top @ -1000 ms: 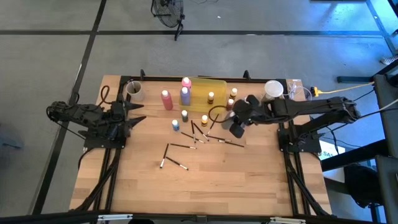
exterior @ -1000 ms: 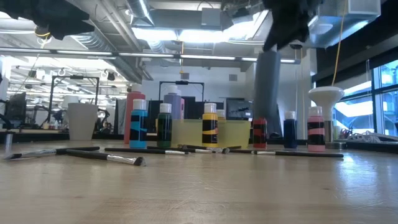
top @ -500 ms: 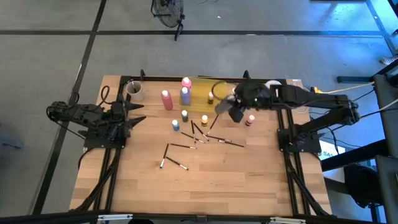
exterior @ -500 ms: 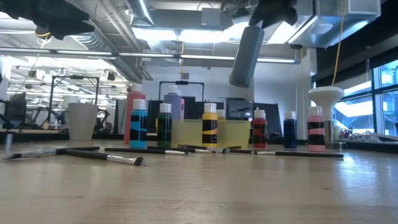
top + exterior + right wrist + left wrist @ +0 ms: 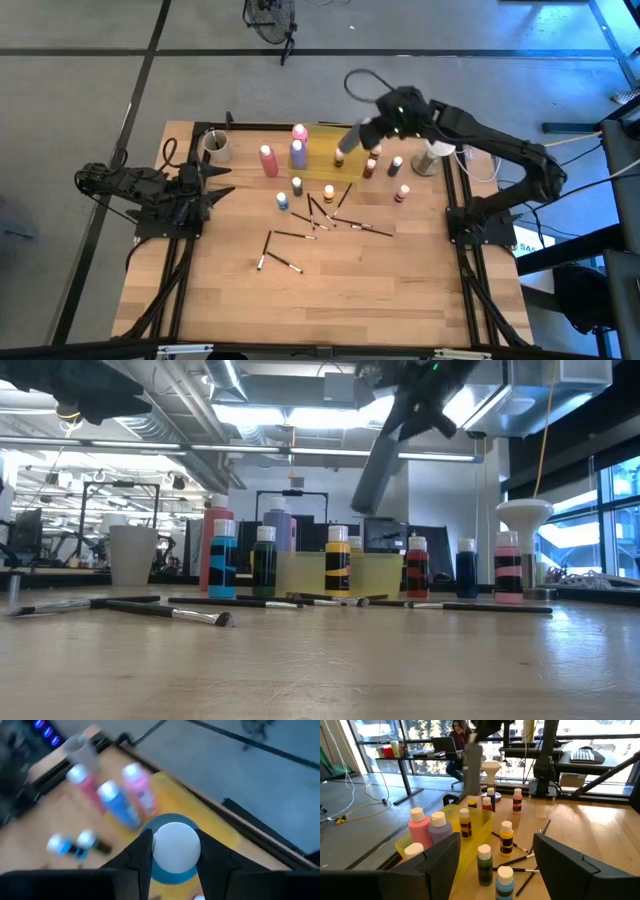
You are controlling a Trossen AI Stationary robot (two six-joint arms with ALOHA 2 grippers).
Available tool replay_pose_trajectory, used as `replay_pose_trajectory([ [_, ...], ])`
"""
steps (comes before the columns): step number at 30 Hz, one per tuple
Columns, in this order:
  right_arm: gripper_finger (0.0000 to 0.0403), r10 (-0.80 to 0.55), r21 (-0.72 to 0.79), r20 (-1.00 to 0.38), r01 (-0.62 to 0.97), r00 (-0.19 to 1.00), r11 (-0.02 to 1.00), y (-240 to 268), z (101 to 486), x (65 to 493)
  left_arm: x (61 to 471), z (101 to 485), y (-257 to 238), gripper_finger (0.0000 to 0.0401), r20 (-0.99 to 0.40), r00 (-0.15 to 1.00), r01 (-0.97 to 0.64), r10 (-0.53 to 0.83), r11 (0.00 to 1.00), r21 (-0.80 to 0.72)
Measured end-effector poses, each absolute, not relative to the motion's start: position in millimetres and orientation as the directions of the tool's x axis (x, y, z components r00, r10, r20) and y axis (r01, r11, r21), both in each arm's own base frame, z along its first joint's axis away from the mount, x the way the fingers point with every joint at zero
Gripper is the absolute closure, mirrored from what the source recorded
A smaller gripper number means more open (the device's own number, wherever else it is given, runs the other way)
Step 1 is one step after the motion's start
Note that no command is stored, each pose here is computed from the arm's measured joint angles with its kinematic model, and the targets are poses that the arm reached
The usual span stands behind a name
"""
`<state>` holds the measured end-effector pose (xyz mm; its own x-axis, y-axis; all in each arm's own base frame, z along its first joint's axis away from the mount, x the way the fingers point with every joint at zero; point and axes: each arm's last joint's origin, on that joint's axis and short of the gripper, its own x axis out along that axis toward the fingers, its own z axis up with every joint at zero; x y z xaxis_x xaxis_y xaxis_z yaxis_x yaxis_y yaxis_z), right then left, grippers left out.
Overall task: Pick & Place Paint Supplies
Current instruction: Put the large blue paint bottle into the yellow bin
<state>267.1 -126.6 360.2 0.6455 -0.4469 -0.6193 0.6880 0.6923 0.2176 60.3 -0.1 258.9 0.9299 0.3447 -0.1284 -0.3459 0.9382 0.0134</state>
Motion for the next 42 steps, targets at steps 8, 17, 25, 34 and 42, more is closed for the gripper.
replay_pose_trajectory([
  [8,0.0283,-0.521,0.249,-0.627,0.782,0.579,0.571,-173,331,286,60,259,0,0.0155,-0.129,0.931,-0.342,0.341,0.940,0.013],
  [17,0.0284,-0.548,0.204,-0.677,0.841,0.491,0.502,-186,309,294,60,259,0,0.0155,-0.129,0.931,-0.342,0.341,0.940,0.013],
  [25,0.0284,-0.579,0.177,-0.693,0.880,0.430,0.441,-186,306,290,60,259,0,0.0155,-0.129,0.932,-0.341,0.340,0.940,0.013],
  [34,0.0284,-0.587,0.146,-0.716,0.902,0.379,0.406,-187,299,292,60,259,0,0.0155,-0.129,0.932,-0.341,0.339,0.940,0.012],
  [42,0.0284,-0.544,0.143,-0.759,0.907,0.358,0.397,-193,273,306,61,259,-1,0.0155,-0.131,0.942,-0.311,0.309,0.950,0.008],
])
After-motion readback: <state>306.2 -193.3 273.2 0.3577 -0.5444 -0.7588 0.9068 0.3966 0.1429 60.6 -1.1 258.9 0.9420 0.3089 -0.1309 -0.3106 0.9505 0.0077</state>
